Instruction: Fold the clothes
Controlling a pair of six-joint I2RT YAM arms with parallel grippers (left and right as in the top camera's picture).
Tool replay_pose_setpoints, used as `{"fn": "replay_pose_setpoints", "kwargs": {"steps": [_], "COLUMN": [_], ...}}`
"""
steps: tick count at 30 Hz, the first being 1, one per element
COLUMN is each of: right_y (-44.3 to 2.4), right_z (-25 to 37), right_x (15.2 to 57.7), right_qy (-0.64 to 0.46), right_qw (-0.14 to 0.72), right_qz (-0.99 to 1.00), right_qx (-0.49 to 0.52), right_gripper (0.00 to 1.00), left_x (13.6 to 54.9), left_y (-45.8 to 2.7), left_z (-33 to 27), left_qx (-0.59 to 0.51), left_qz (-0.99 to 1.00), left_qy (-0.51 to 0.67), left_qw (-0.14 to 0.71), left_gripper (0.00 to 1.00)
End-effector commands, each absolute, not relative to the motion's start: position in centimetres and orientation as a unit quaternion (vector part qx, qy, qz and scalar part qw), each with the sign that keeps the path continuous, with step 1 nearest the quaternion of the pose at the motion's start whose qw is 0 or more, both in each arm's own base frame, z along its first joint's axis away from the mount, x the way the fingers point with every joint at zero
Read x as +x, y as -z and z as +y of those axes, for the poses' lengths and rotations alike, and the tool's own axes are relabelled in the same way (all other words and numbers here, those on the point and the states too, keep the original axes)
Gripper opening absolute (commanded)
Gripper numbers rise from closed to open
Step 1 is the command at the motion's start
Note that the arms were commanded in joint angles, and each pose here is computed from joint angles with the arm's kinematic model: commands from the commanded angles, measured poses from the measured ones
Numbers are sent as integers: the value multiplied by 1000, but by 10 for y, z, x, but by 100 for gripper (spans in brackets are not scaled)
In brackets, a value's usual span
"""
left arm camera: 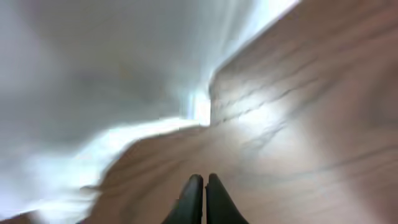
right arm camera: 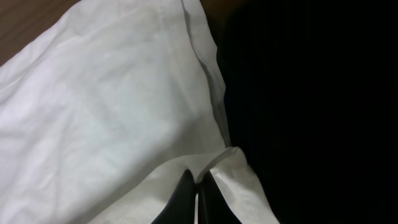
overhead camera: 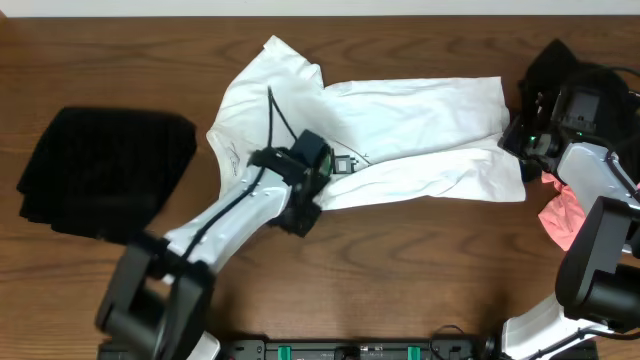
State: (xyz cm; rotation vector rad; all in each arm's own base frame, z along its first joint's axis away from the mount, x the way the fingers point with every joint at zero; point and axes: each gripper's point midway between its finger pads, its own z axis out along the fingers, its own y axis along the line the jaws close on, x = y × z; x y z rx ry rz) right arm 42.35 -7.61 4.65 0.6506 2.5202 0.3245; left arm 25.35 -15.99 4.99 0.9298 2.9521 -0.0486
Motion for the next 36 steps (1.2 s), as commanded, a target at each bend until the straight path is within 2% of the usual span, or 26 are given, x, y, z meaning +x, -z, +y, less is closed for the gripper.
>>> {"fn": "replay_pose_setpoints", "kwargs": {"steps": [1,3,11,14,27,31,36], "right_y": [-48,-48,-48,-48,-46,-46,-46], "right_z": [-77,-77,-77,-77,-76,-76,-76], "right_x": [427,427,426,426,424,423,423], "right_qy": [-117,-117,-117,-117,-117,-117,-117], "right_qw": [258,258,257,257,252,250,250], "right_qz": [928,928,929,929,930,930,930], "right_qx": [240,240,240,240,241,241,242], "right_gripper": [1,1,1,1,1,1,1], "left_x": [266,267,261,258,263,264,271], "left_y": [-79,-77,-38,-20,11,11,10], "left_z": [-167,-169,-180,-182,-174,-174,-167], "left_qx": [299,302,323,336,338,338,337], "left_qz": [951,950,945,941,941,941,939], "left_qy": [26,25,19,5,-33,-33,-61], "left_qw": [74,75,50,29,8,10,20], "left_gripper": [11,26,41,44,43,23,12]}}
